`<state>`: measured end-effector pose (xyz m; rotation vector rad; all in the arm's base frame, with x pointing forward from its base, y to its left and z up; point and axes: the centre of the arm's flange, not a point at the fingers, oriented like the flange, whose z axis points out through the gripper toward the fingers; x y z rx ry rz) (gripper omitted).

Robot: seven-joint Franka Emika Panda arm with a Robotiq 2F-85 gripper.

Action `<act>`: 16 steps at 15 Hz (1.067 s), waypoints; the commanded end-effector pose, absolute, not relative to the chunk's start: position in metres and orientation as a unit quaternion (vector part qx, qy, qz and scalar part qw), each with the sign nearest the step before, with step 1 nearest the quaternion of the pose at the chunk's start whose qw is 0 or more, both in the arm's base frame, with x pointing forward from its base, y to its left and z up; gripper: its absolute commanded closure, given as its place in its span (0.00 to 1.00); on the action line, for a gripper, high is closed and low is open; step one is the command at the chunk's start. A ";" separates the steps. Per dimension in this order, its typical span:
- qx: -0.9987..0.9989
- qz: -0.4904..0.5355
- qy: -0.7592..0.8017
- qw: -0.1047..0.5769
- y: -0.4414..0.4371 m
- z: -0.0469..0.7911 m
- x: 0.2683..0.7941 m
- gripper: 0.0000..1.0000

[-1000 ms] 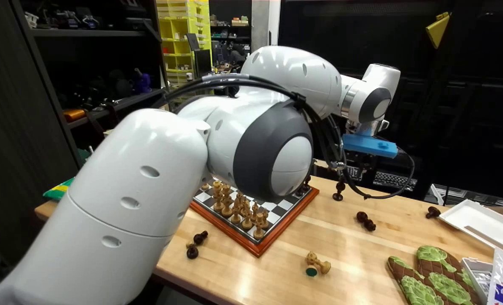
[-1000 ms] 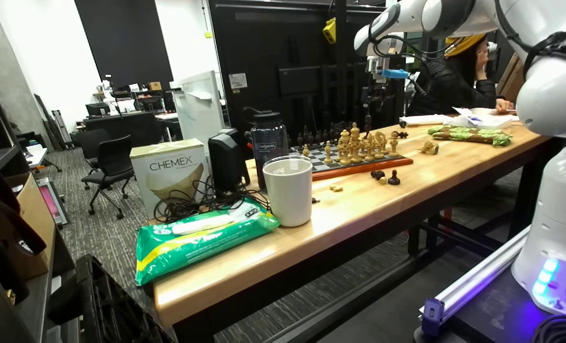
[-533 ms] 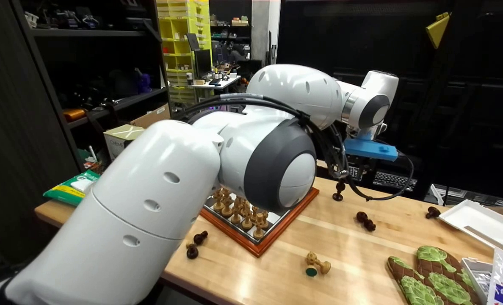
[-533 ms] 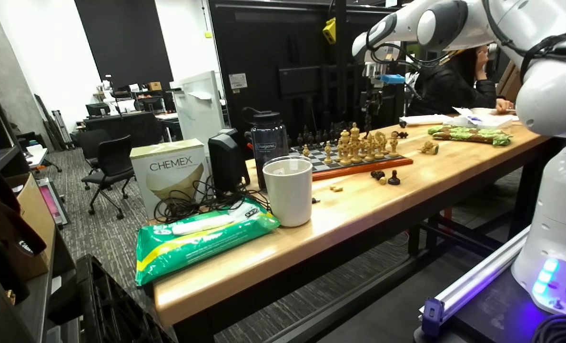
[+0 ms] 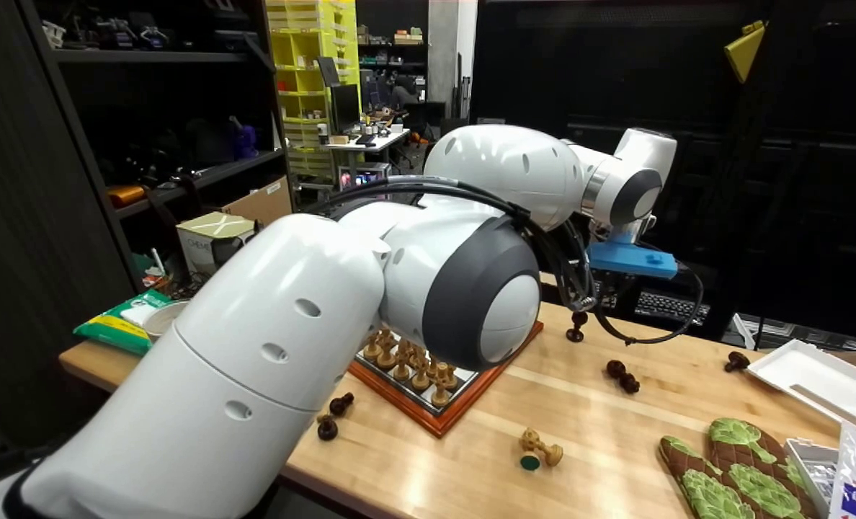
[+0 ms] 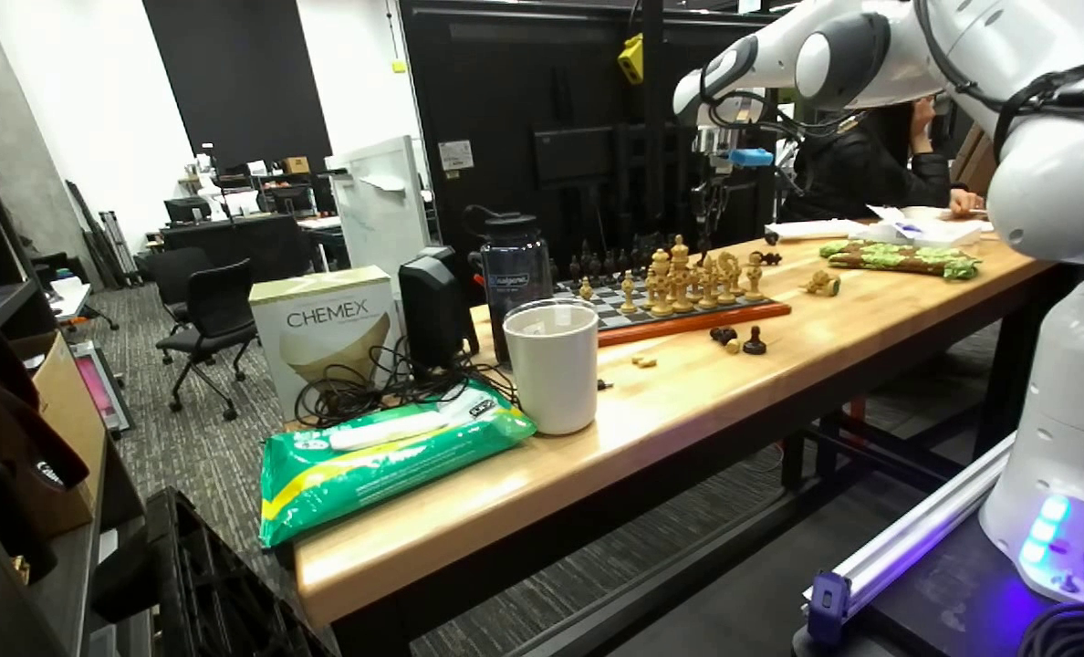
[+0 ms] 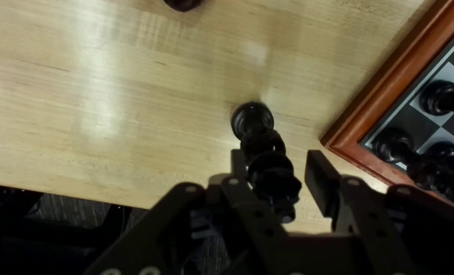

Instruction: Pick up one black piece from the table and put it on the chess board

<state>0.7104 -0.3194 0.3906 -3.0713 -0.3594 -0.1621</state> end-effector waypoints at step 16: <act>-0.965 -0.068 -0.247 -0.062 -0.229 0.509 0.716 0.92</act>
